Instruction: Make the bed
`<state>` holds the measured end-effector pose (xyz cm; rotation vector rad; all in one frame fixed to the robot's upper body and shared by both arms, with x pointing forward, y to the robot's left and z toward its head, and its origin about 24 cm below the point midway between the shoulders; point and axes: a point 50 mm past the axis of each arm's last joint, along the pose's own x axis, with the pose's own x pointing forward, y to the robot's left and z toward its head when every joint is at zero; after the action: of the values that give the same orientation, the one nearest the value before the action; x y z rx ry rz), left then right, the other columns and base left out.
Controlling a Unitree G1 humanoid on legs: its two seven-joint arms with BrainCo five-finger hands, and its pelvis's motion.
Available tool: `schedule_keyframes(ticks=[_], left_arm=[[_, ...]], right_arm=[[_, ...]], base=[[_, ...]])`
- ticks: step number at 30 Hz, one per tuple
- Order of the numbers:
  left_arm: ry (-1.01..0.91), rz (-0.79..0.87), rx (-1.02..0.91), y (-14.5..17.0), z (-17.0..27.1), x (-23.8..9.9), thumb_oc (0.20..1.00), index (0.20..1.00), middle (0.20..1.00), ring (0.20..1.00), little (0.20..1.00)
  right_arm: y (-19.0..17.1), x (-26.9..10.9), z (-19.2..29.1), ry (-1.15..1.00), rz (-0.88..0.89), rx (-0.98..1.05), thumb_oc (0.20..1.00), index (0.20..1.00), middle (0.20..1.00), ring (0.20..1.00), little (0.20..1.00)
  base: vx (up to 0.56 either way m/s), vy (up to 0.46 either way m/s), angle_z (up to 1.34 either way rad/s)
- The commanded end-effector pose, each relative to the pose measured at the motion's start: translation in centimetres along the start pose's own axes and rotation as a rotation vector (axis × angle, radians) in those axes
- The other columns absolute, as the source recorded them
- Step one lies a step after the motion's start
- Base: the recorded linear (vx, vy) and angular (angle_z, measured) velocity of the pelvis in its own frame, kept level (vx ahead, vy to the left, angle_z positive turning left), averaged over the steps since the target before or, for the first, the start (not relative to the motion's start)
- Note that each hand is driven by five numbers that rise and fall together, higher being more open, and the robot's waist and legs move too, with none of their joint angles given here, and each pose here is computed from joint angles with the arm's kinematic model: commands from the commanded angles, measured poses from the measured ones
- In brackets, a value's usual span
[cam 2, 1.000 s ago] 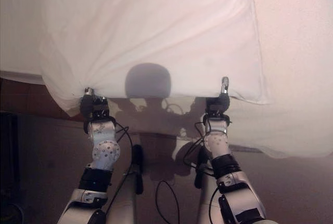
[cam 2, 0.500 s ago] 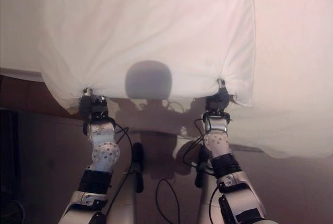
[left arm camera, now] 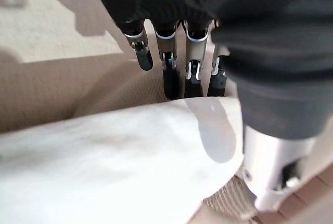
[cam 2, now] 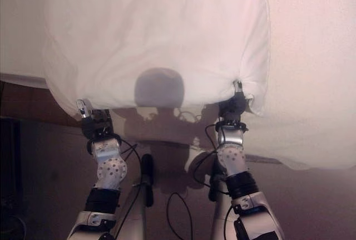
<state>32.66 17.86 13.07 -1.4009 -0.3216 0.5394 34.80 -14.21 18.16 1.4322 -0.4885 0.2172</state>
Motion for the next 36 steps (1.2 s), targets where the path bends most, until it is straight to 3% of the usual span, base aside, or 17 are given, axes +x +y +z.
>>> schedule_keyframes(ticks=[1,14,22,36], left_arm=[[-0.068,0.026,-0.027,0.5,1.3,0.8,1.000,1.000,1.000,1.000,1.000],[0.210,0.117,0.065,2.4,-3.4,2.0,1.000,1.000,1.000,1.000,1.000],[0.252,0.126,0.070,2.1,-4.0,2.8,1.000,1.000,1.000,1.000,1.000],[0.291,-0.259,0.064,0.6,-2.5,3.9,1.000,1.000,1.000,1.000,1.000]], right_arm=[[2.7,-0.9,-0.5,-0.015,0.191,0.031,0.200,0.200,0.200,0.200,0.200],[2.9,-1.0,-2.0,0.081,0.226,0.016,0.200,0.200,0.200,0.200,0.200],[2.5,-0.9,-2.3,0.098,0.208,0.016,0.200,0.200,0.200,0.200,0.200],[1.4,-1.4,-2.9,0.133,0.225,0.046,0.200,0.200,0.200,0.200,0.200]], base=[[0.00,0.000,0.00],[0.00,0.005,-0.02],[0.02,0.006,-0.04],[0.00,-0.007,-0.02]])
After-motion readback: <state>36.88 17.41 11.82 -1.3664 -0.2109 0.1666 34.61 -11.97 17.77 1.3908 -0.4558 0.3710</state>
